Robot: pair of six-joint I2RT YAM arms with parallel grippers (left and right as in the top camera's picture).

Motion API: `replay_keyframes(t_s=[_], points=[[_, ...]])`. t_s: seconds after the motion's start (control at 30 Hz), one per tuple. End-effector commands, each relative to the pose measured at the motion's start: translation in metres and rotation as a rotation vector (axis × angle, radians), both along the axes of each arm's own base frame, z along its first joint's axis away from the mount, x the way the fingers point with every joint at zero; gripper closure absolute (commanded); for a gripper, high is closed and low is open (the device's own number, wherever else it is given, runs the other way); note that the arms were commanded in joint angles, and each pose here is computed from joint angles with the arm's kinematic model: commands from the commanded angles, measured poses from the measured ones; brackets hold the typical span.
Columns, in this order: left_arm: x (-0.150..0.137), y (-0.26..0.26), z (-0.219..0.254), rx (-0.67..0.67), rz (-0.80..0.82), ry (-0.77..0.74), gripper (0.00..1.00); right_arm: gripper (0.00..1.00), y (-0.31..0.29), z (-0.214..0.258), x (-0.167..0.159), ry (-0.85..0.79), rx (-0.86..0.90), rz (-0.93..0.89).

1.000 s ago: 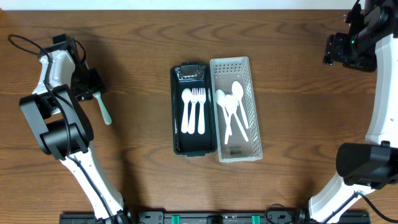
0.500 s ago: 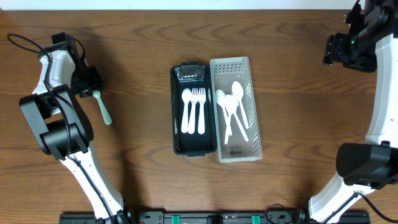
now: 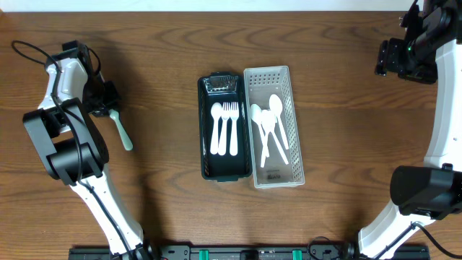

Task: Pack container
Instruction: 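Place the pale green fork into the black basket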

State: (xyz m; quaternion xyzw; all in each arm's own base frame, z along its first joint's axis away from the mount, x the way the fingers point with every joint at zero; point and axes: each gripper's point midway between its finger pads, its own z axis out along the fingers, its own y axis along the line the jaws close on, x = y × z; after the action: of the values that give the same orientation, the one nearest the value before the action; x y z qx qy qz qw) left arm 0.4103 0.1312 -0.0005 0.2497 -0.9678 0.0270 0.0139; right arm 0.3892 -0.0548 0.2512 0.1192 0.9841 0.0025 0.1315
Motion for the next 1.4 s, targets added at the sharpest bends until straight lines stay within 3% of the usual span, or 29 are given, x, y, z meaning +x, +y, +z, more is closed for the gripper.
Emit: replay_keyframes(t_s=[0.0,0.3,0.57,0.83,1.27,1.3,1.37], points=[[0.0,-0.012,0.026,-0.004,-0.023,-0.03,0.81,0.29,0.002,-0.001,0.001,-0.001,0.01,-0.005],[-0.005,-0.104,0.182,0.058,-0.228,-0.318,0.81,0.28,0.001,0.001,0.008,-0.03,0.006,-0.005],[-0.036,-0.225,0.247,-0.029,-0.327,-0.477,0.82,0.28,0.001,0.001,0.008,-0.03,0.001,0.014],[-0.046,-0.312,0.213,-0.083,-0.478,-0.414,0.81,0.28,0.001,0.001,0.008,-0.028,0.001,0.014],[-0.04,-0.324,0.076,-0.026,-0.465,-0.071,0.81,0.28,0.002,-0.001,0.002,-0.002,0.001,0.029],[-0.04,-0.324,0.069,-0.022,-0.465,-0.054,0.8,0.28,0.002,-0.001,0.002,-0.002,0.001,0.029],[-0.042,-0.323,0.056,-0.015,-0.465,-0.021,0.54,0.28,0.002,-0.001,0.002,-0.002,0.0,0.029]])
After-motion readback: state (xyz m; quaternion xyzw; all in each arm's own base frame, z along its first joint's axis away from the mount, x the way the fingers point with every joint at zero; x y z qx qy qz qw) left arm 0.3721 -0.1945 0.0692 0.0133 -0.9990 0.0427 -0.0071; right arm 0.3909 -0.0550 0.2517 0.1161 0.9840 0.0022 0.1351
